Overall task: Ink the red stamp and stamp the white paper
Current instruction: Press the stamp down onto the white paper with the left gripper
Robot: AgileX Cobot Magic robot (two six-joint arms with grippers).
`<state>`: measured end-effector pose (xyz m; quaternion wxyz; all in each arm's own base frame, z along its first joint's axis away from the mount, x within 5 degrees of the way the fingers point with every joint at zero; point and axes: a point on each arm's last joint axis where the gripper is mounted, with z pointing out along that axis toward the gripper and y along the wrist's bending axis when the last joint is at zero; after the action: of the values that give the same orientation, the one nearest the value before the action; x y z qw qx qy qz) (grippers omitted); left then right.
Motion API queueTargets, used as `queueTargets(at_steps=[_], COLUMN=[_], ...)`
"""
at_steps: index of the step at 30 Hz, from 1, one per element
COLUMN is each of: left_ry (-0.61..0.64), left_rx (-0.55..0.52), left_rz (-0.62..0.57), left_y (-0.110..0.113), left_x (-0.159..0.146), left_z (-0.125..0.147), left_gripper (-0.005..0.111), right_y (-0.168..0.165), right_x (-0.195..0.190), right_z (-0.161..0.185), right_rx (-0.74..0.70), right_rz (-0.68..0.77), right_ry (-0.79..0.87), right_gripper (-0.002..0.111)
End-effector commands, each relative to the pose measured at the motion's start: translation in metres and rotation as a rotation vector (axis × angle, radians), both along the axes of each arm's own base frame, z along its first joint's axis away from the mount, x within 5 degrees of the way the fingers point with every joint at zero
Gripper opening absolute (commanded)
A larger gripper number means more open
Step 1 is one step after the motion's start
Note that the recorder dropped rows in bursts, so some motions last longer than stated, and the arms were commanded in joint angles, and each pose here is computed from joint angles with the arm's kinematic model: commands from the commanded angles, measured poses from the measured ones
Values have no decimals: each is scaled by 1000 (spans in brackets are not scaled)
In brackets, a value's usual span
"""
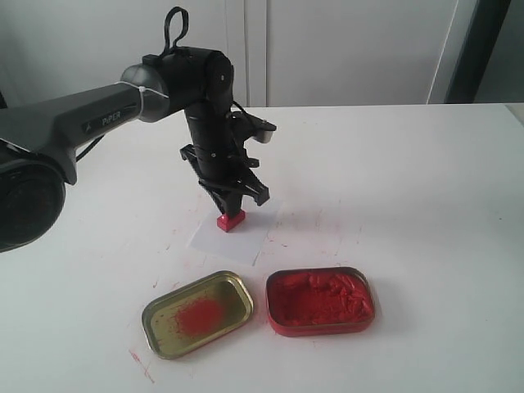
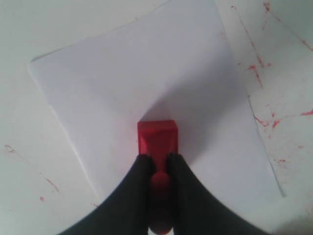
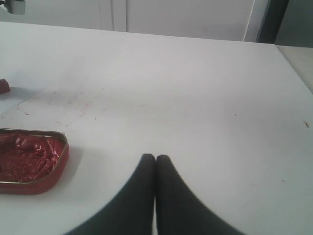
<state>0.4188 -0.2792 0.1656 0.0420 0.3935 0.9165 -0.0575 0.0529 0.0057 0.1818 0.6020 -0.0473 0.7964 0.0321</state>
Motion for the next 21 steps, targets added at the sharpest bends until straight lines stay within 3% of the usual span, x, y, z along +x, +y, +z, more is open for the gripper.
queueTargets(at_steps=[1,12,21], left_ry=[207,169,101], left_rx=[131,106,70], left_rz=[-2,-2,0], left_y=[6,3,1], left_x=[-10,-5,-2], left_z=[-67,-55,-24], left_gripper=[0,0,0], right_y=[0,0,0], right_x=[0,0,0], right_z=[0,0,0], right_rx=[3,3,3], right_rz=[-4,-4,-4], right_ry=[-16,-16,-16], right_gripper=[0,0,0])
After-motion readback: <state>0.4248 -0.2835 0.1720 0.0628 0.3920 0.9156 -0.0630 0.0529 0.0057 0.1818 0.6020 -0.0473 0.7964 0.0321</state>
